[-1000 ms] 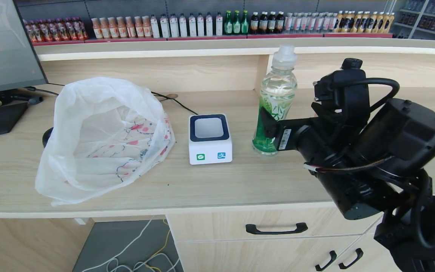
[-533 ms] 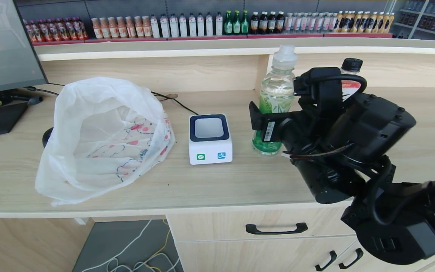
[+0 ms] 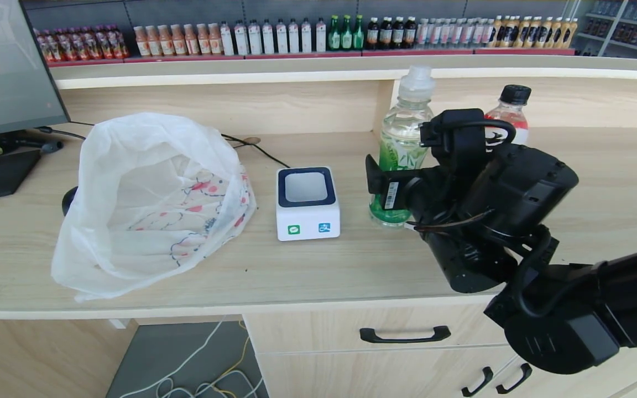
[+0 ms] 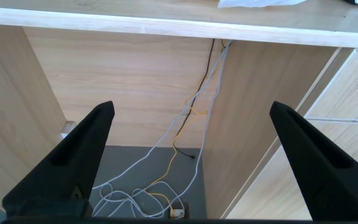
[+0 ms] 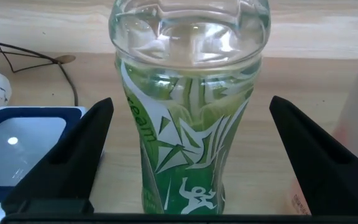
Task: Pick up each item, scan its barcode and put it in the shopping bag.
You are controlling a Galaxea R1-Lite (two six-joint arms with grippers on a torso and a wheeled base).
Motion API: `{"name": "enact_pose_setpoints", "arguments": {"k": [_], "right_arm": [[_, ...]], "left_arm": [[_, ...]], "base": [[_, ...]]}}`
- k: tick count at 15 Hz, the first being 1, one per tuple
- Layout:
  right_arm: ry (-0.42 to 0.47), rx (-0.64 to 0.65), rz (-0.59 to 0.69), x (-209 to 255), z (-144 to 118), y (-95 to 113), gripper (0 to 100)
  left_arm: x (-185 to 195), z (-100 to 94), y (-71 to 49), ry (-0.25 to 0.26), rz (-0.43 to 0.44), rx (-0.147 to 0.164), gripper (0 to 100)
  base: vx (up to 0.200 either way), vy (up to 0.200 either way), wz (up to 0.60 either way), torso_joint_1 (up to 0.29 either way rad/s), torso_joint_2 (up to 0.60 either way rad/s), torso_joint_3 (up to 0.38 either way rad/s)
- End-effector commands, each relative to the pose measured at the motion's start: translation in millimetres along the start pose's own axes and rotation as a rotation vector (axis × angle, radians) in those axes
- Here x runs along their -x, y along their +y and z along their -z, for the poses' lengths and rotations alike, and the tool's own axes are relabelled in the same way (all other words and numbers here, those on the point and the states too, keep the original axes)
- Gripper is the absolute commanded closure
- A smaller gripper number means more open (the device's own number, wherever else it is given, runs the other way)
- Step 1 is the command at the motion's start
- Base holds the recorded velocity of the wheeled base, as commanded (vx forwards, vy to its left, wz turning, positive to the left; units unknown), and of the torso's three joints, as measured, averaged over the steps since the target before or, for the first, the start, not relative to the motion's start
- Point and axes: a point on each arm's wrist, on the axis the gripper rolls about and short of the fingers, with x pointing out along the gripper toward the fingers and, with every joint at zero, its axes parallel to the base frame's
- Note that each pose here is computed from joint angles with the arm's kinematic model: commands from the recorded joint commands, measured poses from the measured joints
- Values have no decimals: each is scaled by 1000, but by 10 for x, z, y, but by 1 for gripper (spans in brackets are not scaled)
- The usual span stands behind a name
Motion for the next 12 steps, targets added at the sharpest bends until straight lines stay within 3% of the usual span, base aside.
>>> {"name": "enact_pose_setpoints", "arguments": {"k": [1, 12], "right_arm": [[4, 8, 2, -31, 34, -13, 0], [-9, 21, 17, -216, 87, -46, 0]], "left_arm": [[0, 0, 0, -1, 0, 0, 0], [0, 0, 0, -1, 0, 0, 0]], "base": [[0, 0, 0, 0, 0, 0], [0, 0, 0, 0, 0, 0]]}}
